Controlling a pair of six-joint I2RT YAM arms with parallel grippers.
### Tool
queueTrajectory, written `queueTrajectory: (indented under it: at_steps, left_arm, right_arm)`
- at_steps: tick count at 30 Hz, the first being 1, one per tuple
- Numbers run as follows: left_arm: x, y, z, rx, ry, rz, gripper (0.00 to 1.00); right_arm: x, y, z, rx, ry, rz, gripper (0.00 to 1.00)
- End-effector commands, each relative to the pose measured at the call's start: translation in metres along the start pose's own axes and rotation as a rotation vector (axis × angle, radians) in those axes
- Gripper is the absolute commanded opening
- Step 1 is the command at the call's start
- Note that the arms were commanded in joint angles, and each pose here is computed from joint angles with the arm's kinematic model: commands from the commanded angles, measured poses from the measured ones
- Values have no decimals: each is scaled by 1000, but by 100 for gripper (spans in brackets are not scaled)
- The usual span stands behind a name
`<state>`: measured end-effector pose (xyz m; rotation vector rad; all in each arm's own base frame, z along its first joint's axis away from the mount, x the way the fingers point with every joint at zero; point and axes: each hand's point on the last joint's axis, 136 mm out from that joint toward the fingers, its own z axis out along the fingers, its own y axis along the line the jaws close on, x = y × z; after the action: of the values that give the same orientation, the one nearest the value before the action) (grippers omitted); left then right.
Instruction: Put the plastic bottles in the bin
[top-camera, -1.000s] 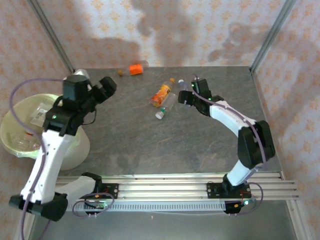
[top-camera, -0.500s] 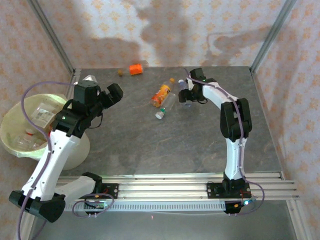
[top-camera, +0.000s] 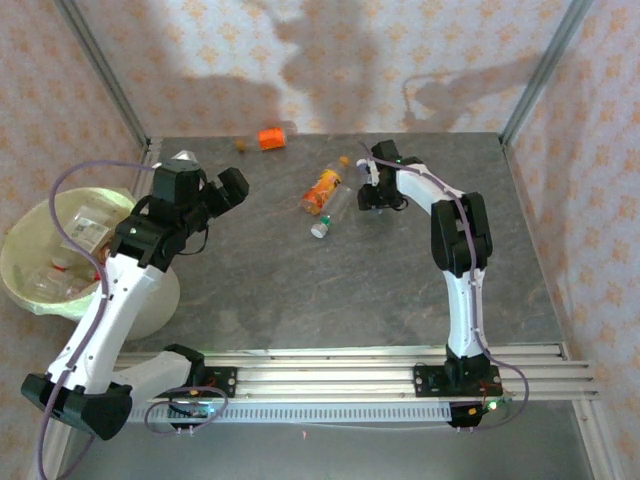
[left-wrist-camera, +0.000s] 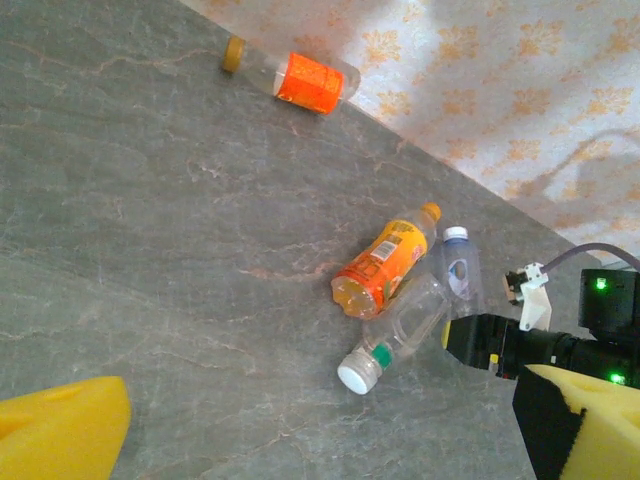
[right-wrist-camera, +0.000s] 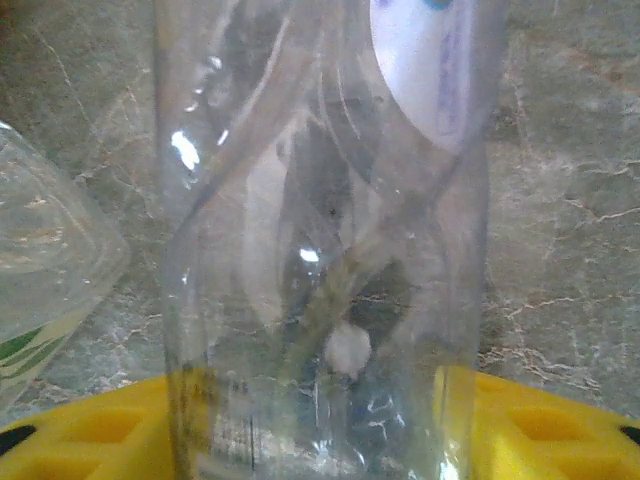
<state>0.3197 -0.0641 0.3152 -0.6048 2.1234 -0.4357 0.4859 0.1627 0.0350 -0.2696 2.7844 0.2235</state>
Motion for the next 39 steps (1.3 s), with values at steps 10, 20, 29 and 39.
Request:
queueTrajectory:
  at_steps: [10,20,29,39]
  left_arm:
    - [13,-20,20,93,69,15,100]
    - [25,-59,29,302,147,12,100]
    - [26,-109,20,573,181,14,100]
    - [47,-137,27,583,216,181,100]
  right_arm:
    - [2,3,-78,-11,-224,68,42]
    - [10,66,-177,-292,-483,21,37]
    - [40,151,-243,-606,-560,-136,36]
    - [63,226,-263,-837,-496,-256,36]
